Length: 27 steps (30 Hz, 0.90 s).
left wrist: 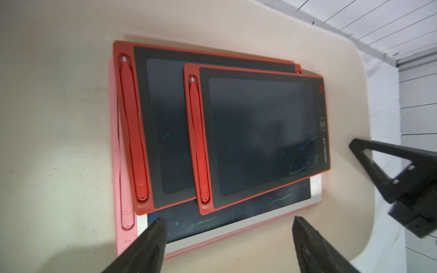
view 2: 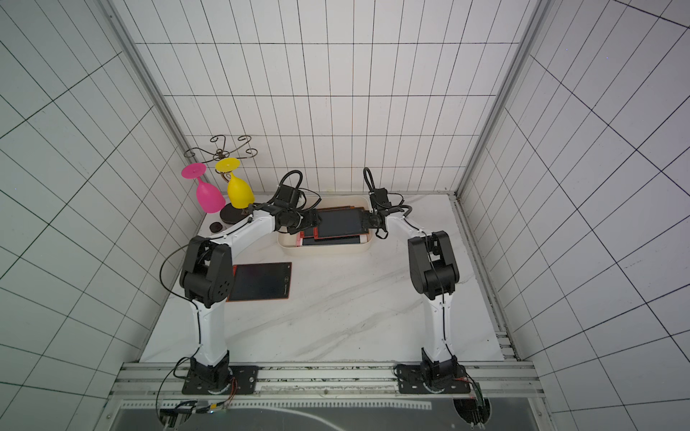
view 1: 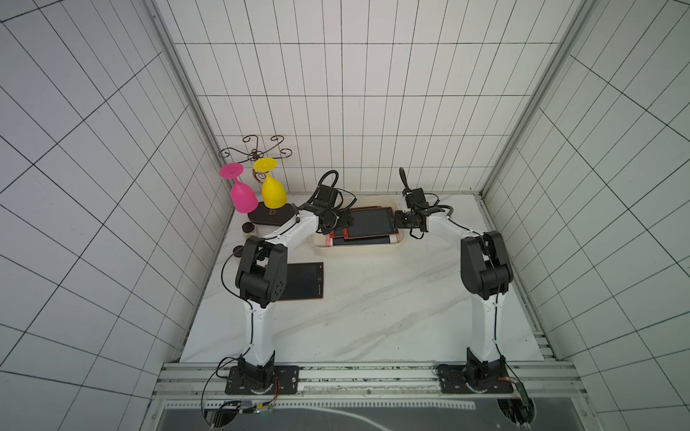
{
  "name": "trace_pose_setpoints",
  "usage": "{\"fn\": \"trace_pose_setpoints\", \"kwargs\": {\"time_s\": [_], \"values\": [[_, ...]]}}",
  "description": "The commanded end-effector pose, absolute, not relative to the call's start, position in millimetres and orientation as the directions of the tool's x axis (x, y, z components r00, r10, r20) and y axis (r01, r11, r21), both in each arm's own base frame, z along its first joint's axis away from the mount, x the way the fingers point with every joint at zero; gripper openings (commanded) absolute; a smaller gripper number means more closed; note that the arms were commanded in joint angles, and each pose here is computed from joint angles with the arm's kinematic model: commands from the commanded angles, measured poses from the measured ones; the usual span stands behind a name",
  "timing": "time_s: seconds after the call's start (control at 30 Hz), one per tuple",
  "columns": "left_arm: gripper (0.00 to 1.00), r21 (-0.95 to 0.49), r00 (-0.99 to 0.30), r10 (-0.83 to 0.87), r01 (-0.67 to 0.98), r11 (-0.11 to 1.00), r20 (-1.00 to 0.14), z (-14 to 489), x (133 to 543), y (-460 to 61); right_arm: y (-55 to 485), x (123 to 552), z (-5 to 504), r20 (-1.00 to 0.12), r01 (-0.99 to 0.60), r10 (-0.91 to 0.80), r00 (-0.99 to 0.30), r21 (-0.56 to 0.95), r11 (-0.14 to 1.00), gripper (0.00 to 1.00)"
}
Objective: Take out the writing tablet from the storage box
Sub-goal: Pick up the writing tablet from the storage box.
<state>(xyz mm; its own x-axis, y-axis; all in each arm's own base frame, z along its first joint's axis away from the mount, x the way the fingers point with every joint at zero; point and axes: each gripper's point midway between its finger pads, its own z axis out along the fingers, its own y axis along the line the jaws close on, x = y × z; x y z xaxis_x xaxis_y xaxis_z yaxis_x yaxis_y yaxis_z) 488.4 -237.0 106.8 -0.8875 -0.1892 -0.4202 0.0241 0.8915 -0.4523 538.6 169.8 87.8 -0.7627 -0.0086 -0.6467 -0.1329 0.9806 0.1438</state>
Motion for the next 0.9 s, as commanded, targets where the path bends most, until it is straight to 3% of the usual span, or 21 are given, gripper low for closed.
{"fn": "trace_pose_setpoints", "kwargs": {"time_s": [0.0, 0.53, 0.87], "values": [[0.83, -0.421, -0.905, -0.154, 0.03, 0.907, -0.397, 86.0, 485.1, -245.9, 182.7, 538.0, 105.8, -0.685, -0.176, -0.005, -0.729, 0.18, 0.968, 0.0], [0.83, -0.455, -0.913, -0.172, 0.016, 0.89, -0.37, 54.9, 492.8, -270.5, 184.5, 537.3, 100.0, -0.677, -0.179, -0.006, -0.736, 0.185, 0.966, 0.0], [0.83, -0.629, -0.873, -0.258, 0.069, 0.775, -0.413, 96.2, 504.6, -294.8, 186.8, 536.7, 99.1, -0.676, -0.198, -0.018, -0.736, 0.189, 0.962, 0.0]]}}
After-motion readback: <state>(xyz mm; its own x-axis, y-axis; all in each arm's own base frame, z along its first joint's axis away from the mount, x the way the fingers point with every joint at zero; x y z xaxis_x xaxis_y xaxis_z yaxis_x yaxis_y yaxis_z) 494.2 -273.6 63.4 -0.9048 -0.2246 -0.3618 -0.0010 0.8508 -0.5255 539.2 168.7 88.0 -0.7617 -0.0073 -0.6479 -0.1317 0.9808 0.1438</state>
